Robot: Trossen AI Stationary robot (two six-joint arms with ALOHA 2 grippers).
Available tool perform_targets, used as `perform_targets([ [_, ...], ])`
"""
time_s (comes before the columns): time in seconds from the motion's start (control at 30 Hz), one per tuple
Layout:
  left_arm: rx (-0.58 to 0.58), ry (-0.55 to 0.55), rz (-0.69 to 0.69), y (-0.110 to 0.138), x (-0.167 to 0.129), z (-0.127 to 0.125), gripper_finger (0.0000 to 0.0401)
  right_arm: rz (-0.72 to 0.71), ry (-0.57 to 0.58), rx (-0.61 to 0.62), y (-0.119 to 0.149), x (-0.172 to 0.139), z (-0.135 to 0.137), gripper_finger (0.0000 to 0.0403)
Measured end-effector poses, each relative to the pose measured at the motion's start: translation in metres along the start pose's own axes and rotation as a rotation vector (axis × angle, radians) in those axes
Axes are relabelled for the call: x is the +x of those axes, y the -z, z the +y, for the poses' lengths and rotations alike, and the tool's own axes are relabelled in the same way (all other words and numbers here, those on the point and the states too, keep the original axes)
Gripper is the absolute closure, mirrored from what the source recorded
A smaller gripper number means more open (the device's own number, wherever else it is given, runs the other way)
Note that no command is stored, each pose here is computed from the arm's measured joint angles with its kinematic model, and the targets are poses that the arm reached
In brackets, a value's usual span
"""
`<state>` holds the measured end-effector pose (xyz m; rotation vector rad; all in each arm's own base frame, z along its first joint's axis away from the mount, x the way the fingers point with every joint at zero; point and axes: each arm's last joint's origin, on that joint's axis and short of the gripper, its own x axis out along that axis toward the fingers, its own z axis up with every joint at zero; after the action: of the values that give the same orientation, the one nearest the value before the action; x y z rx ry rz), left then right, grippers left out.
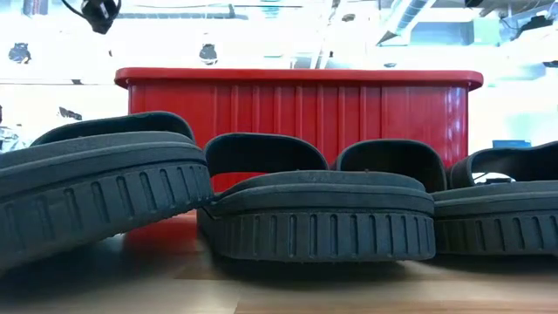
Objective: Pick and place slides into bin
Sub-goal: Put the green slide into the red bin
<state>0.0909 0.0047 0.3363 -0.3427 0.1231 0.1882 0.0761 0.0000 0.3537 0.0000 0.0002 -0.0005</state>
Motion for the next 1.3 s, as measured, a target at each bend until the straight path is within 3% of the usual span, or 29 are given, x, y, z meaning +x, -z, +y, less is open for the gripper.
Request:
perform_targets([
  [0.1,0.000,-0.077,-0.041,-0.002,0.000,0.002,0.0401,0.000,0.000,0.000,0.000,0.000,0.000,0.0403],
  [0.23,-0.149,-0.155,-0.126,-0.007,-0.001,0.004,0.0401,-0.025,0.000,0.000,-0.002,0.000,0.000,0.0403],
  [0.43,-0.271,-0.320,-0.221,-0.008,-0.003,0.009,0.0401,-0.112,-0.014,0.312,-0.011,0.001,0.000,0.0403],
  [0.53,-0.349,-0.279,-0.209,-0.007,-0.001,0.008,0.0401,-0.163,-0.025,0.376,-0.016,0.001,0.000,0.0403],
  [0.6,-0.313,-0.263,-0.181,-0.006,0.000,0.007,0.0401,-0.156,-0.024,0.384,-0.016,0.002,0.000,0.0403],
  [0.7,-0.228,-0.354,-0.186,-0.005,0.002,0.009,0.0401,-0.154,-0.019,0.385,-0.015,0.002,0.000,0.0403],
  [0.83,-0.279,-0.338,-0.172,-0.004,0.005,0.009,0.0401,-0.170,-0.007,0.346,-0.017,0.004,-0.001,0.0403],
  [0.9,-0.273,-0.376,-0.161,-0.002,0.005,0.010,0.0401,-0.173,0.061,0.330,-0.016,0.006,-0.003,0.0403],
  [1.03,-0.328,-0.422,-0.127,0.004,0.004,0.013,0.0401,-0.172,0.082,0.423,-0.016,0.009,-0.003,0.0403],
  [1.17,-0.444,-0.324,-0.012,0.012,0.005,0.012,0.0401,-0.161,0.075,0.422,-0.016,0.023,-0.003,0.0403],
  [1.3,-0.340,-0.148,0.135,0.015,0.012,0.005,0.0401,-0.173,-0.024,0.414,-0.020,0.042,0.000,0.0403],
])
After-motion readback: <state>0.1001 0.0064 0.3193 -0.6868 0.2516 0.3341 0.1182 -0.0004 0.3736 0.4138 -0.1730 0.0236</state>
